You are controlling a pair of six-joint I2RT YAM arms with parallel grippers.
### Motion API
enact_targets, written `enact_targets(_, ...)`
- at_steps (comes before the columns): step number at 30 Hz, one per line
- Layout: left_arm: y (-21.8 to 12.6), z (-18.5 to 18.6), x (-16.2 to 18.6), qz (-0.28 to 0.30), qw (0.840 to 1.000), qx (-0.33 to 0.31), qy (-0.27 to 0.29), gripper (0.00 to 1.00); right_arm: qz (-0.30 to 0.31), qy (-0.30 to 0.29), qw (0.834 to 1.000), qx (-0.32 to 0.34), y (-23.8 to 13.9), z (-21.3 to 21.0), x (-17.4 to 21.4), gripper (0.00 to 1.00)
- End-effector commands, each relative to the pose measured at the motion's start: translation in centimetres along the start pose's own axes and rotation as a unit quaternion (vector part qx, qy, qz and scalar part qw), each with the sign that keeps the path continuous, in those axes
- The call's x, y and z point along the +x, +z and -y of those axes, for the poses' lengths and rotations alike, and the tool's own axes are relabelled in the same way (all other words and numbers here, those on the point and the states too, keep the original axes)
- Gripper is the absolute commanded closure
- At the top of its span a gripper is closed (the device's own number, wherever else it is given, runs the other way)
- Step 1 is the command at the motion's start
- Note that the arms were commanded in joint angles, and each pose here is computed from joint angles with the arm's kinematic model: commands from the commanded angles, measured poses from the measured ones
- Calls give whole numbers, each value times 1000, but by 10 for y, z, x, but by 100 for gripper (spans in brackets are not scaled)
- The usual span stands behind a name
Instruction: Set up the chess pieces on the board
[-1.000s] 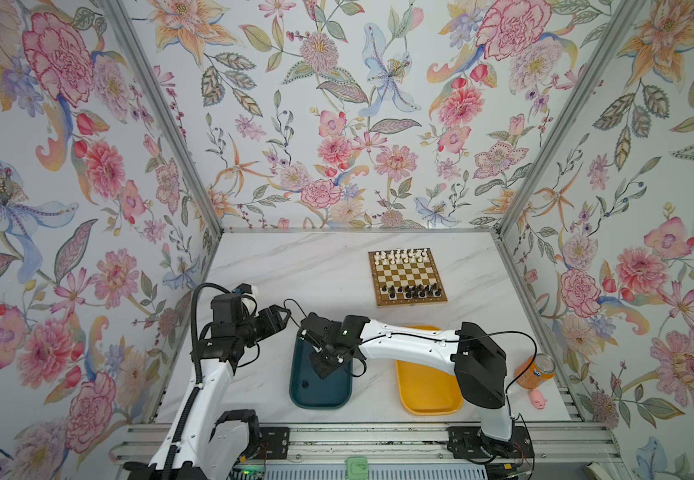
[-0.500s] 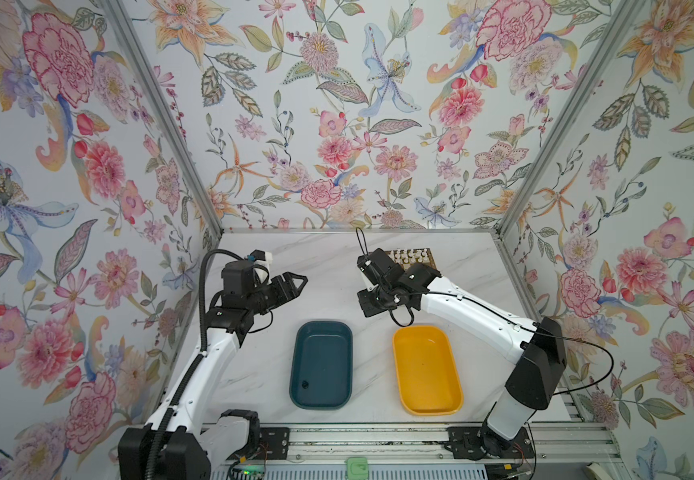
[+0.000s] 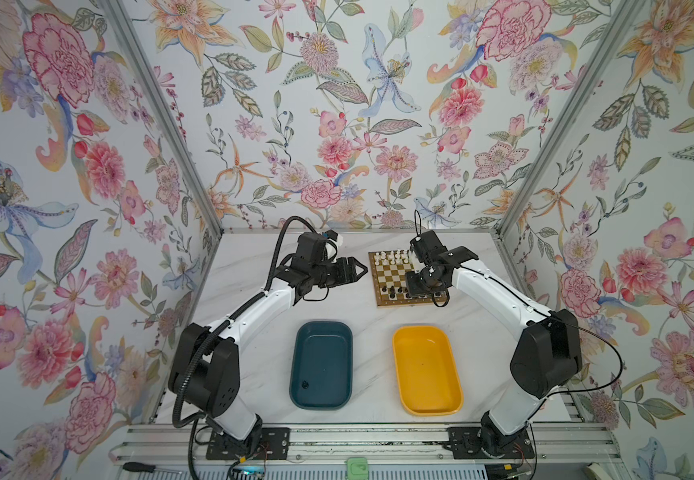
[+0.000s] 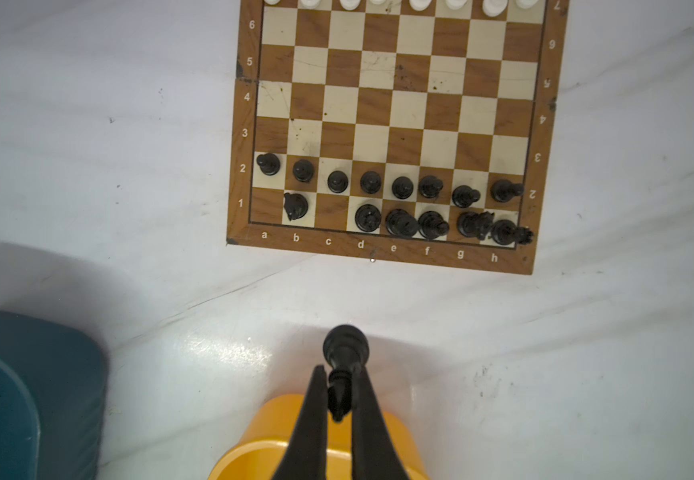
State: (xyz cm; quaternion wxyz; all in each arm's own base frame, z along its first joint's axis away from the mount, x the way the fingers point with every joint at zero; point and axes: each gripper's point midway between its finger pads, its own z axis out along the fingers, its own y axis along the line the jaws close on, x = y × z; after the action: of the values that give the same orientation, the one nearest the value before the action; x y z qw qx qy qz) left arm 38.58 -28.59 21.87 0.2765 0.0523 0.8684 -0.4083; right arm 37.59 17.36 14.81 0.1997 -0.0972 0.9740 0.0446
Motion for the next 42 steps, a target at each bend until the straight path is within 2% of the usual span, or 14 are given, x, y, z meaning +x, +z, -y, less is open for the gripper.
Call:
enact_targets(1, 5, -1, -5, -6, 1000, -15, 19, 29, -17, -9, 1000, -13, 20, 2, 1, 92)
enact_targets(16, 16, -16, -11, -28, 997, -60, 49, 30, -35, -14, 999, -36, 48, -13, -10, 92)
enact_targets(42, 7, -36, -18, -22, 995, -85, 36, 31, -60, -19, 997, -39, 90, -14, -20, 92)
